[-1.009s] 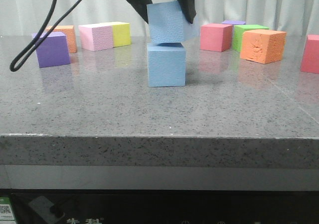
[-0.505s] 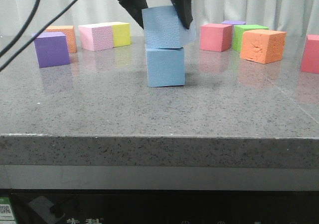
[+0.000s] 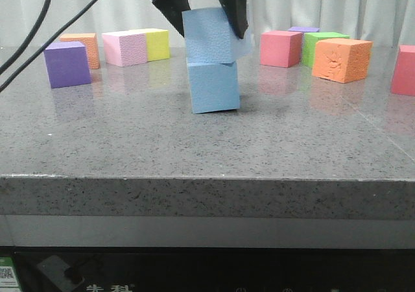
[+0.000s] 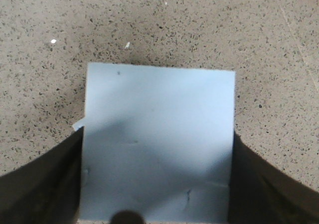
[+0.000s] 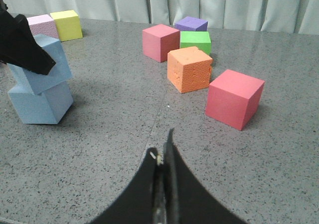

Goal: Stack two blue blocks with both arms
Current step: 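Lower the held cube onto the placed blue cube and open the left gripper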

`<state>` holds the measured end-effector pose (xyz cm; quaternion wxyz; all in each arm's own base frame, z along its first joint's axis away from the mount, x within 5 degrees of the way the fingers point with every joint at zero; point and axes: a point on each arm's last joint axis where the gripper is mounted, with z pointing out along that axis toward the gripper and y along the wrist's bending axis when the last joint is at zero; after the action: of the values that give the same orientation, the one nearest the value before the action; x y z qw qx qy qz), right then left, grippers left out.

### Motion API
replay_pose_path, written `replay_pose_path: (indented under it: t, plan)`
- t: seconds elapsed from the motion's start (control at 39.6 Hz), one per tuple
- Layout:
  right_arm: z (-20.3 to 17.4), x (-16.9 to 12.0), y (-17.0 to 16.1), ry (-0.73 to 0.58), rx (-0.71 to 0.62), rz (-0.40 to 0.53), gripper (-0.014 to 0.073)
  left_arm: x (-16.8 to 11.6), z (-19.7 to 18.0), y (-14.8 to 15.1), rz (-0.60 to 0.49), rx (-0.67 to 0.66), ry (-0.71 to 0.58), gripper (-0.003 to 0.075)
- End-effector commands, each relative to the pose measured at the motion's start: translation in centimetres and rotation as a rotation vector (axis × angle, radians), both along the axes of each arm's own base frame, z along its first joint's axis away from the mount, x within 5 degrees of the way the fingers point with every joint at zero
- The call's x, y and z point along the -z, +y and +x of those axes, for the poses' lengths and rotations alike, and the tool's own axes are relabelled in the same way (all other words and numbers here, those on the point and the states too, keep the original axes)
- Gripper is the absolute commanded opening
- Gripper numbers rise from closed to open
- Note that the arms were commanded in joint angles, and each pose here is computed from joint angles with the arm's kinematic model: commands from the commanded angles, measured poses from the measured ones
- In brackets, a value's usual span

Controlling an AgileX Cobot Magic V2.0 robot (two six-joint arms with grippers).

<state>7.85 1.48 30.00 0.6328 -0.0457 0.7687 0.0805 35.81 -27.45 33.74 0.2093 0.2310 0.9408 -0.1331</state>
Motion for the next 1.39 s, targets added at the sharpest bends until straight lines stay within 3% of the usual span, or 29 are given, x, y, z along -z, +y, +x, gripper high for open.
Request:
replay_pose_path:
  t: [0.0, 0.18, 1.36]
  plan:
    - [0.1, -1.5, -0.1, -0.099, 0.008, 0.007, -0.0069, -3.8, -1.5, 1.0, -0.026, 0.002, -0.058, 0.0442]
    - [0.1, -1.5, -0.1, -0.099, 0.008, 0.007, -0.0069, -4.9, -1.6, 1.0, -0.047, 0.002, -0.086, 0.0442]
    - [0.1, -1.5, -0.1, -0.099, 0.008, 0.007, -0.0069, -3.9, -1.5, 1.0, -0.031, 0.003, -0.053, 0.0468]
